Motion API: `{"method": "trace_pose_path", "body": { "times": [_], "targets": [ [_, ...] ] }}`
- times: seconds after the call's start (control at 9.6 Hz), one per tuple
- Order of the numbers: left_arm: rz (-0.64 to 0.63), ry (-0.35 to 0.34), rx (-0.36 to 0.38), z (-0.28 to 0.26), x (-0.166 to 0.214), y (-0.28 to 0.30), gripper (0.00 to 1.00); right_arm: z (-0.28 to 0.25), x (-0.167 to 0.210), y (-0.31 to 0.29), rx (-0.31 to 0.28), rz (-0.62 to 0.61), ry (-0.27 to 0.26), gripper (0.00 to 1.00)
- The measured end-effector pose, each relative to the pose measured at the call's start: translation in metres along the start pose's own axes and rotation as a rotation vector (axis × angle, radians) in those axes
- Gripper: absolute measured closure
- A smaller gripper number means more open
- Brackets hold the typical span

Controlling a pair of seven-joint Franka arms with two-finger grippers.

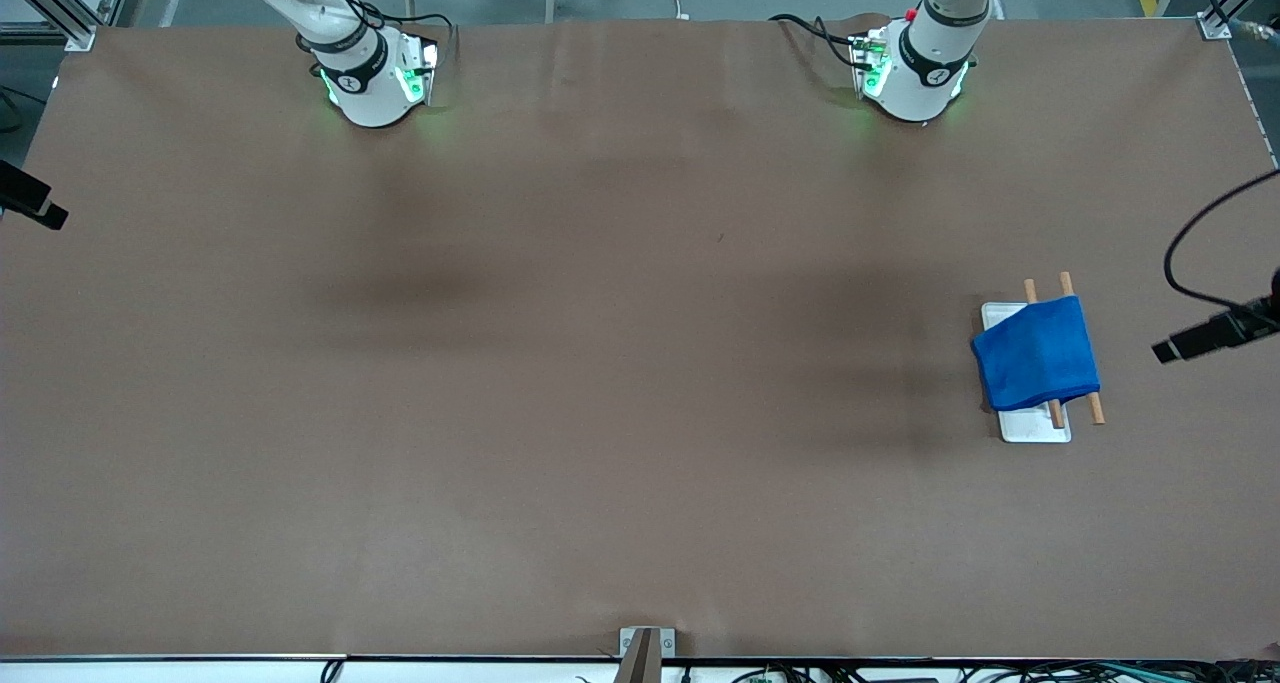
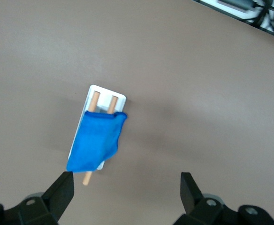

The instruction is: Right arm passes towel to left arm to hang

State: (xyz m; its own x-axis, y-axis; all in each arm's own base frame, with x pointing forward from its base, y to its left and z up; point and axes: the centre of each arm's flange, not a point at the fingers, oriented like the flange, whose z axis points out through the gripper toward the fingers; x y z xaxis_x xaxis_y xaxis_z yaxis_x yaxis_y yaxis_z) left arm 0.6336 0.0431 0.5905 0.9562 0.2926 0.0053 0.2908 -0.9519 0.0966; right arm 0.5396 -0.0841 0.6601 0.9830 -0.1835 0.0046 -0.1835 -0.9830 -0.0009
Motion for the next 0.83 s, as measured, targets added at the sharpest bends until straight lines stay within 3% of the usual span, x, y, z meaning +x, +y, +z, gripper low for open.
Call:
{"method": "trace_pose_path", "body": {
  "times": [0.83],
  "targets": [
    [0.144,0.013,0.110,-0.087,-0.092,0.058,0.00,-0.002,0.002,0.002,0.000,0.004,0.016,0.00]
  ]
}}
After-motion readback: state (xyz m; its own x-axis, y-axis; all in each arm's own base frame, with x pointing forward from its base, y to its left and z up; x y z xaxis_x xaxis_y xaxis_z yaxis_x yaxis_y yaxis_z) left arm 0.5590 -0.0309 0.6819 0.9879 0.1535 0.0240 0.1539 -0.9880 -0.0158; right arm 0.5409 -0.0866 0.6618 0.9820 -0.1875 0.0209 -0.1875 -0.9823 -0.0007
